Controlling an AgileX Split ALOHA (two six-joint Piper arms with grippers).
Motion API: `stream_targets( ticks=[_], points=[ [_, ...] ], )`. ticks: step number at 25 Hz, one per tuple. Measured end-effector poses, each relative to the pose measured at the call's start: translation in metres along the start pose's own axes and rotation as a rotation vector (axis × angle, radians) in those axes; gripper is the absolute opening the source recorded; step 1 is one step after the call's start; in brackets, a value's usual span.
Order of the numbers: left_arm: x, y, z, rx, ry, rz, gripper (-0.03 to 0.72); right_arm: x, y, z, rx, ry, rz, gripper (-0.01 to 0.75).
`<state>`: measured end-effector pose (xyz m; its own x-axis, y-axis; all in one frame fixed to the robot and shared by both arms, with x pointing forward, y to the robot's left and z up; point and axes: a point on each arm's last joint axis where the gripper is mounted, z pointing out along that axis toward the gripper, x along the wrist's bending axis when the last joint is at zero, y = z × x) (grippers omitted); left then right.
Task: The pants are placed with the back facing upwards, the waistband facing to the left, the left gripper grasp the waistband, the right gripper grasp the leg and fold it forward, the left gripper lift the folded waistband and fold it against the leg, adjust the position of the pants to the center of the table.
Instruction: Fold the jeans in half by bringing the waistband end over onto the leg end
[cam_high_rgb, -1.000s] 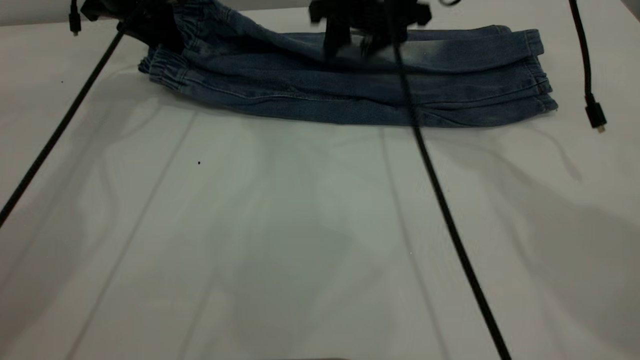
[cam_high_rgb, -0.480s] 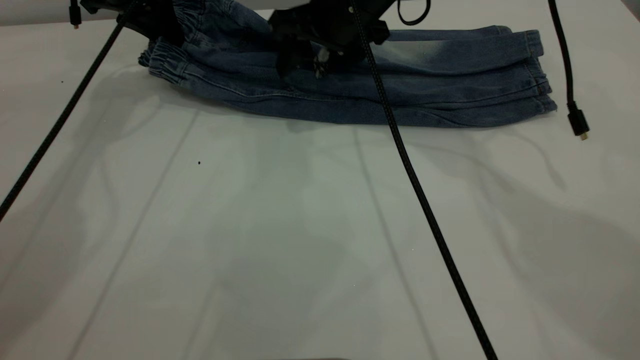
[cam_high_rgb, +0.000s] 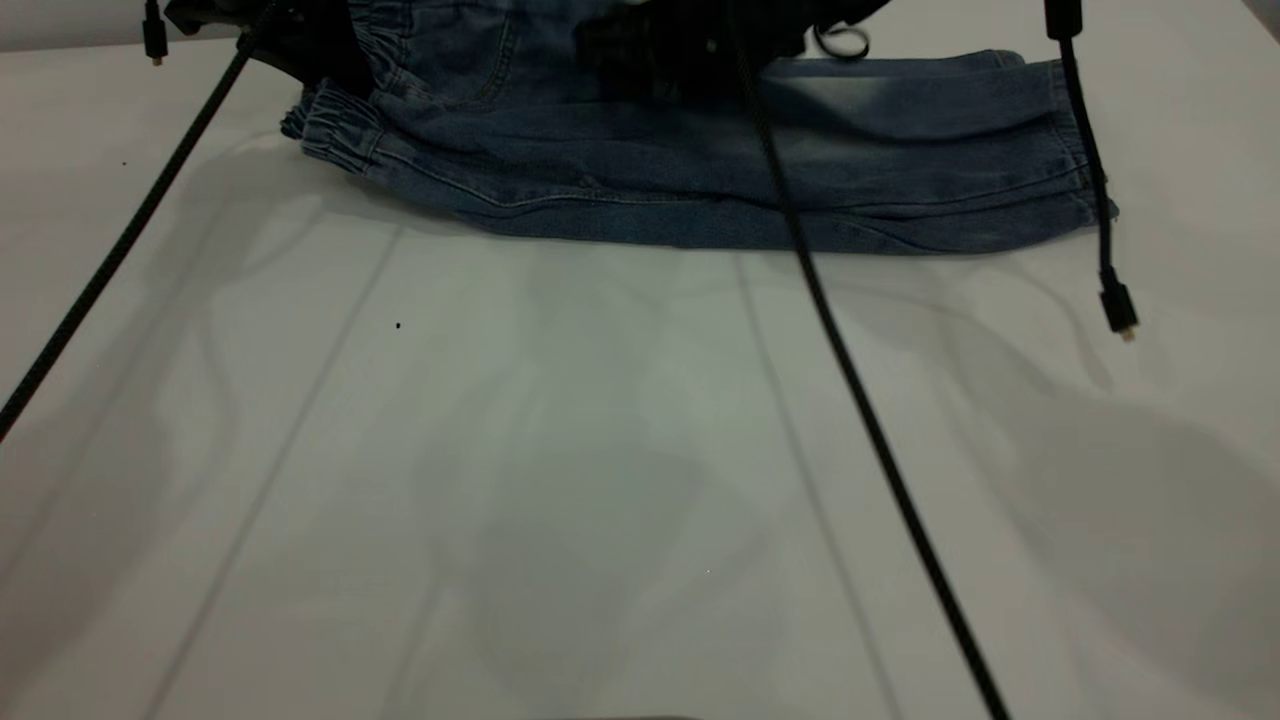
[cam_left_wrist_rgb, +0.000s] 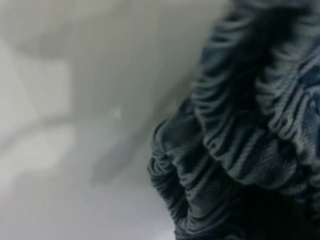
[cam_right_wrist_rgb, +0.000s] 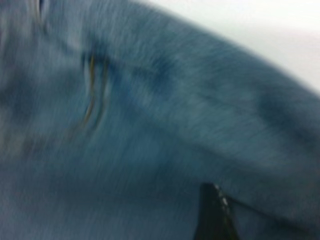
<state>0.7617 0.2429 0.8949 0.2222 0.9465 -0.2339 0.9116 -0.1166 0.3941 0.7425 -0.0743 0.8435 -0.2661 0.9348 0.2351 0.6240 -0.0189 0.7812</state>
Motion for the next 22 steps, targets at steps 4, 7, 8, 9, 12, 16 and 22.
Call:
stream_targets(
  ticks=[4, 7, 8, 9, 12, 16, 22],
  points=[
    [0.000, -0.001, 0.000, 0.013, -0.005, -0.001, 0.080, -0.003, 0.034, -0.010, -0.072, 0.025, -0.007, 0.390],
    [-0.001, -0.002, 0.000, 0.018, -0.007, 0.000, 0.080, 0.001, 0.032, -0.014, 0.034, 0.158, -0.009, 0.390],
    [-0.001, -0.002, 0.000, 0.020, -0.007, 0.000, 0.080, 0.004, 0.027, -0.015, 0.086, 0.210, -0.029, 0.390],
    [-0.001, -0.002, 0.000, 0.022, -0.008, 0.002, 0.080, 0.006, 0.023, -0.016, 0.130, 0.246, -0.058, 0.390],
    [-0.002, 0.000, -0.005, 0.021, -0.010, 0.030, 0.080, 0.011, 0.010, -0.020, 0.261, 0.321, -0.156, 0.390],
    [-0.010, 0.009, -0.032, -0.009, -0.015, 0.083, 0.080, 0.004, -0.001, -0.021, 0.361, 0.280, -0.263, 0.390],
    [-0.026, 0.027, -0.085, -0.076, -0.021, 0.151, 0.080, -0.002, -0.008, -0.018, 0.400, 0.231, -0.276, 0.390]
  ],
)
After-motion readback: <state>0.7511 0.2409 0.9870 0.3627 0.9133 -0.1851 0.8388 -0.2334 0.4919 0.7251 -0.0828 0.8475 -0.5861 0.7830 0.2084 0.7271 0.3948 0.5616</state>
